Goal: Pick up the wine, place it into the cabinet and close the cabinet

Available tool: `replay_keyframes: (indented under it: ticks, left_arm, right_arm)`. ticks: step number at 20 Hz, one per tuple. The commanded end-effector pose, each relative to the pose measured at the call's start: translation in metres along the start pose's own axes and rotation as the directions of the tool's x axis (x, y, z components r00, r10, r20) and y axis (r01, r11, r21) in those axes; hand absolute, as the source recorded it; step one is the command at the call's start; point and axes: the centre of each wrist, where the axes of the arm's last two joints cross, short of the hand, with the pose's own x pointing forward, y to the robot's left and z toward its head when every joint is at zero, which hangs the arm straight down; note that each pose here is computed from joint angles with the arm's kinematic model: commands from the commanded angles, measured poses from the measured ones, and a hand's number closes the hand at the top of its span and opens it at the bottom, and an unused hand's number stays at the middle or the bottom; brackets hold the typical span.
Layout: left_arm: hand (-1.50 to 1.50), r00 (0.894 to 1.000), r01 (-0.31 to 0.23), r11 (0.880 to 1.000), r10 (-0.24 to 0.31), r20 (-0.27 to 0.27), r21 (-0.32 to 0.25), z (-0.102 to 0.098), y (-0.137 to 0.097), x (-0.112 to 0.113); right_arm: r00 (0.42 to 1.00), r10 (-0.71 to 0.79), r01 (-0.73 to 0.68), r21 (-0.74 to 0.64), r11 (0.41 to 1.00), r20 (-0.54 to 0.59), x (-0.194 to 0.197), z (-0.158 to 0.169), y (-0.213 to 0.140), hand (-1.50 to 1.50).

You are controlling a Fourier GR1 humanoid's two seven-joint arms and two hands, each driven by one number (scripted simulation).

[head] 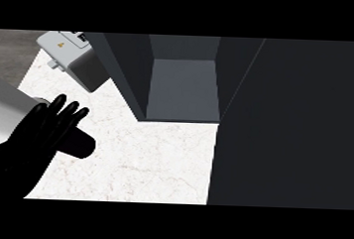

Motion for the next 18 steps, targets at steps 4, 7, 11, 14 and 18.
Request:
replay_keyframes:
  ticks: [4, 7, 11, 14, 18]
  left_arm:
    - [-1.5, 0.971, -0.233, 0.959, 0.221, -0.091, -0.161, 0.033, 0.028, 0.027]
    - [-1.5, 0.973, -0.229, 0.958, 0.217, -0.084, -0.172, 0.039, 0.039, 0.059]
    - [-1.5, 0.968, -0.246, 0.955, 0.233, -0.09, -0.169, 0.044, 0.034, 0.062]
    - [-1.5, 0.961, -0.273, 0.943, 0.259, -0.093, -0.19, 0.031, 0.024, 0.092]
    - [-1.5, 0.968, -0.249, 0.953, 0.238, -0.081, -0.174, 0.04, 0.008, 0.093]
  right_arm:
    - [0.997, -0.065, 0.069, 0.106, 0.992, -0.039, 0.04, 0.02, -0.001, -1.5]
    - [0.996, -0.072, 0.076, 0.09, 0.993, -0.046, 0.064, 0.02, 0.005, -1.5]
    - [0.995, -0.088, 0.092, 0.083, 0.992, -0.046, 0.082, 0.019, 0.009, -1.5]
    - [0.996, -0.086, 0.088, 0.082, 0.993, -0.033, 0.072, 0.008, 0.009, -1.5]
    - [0.995, -0.095, 0.098, 0.077, 0.992, -0.043, 0.09, 0.019, 0.016, -1.5]
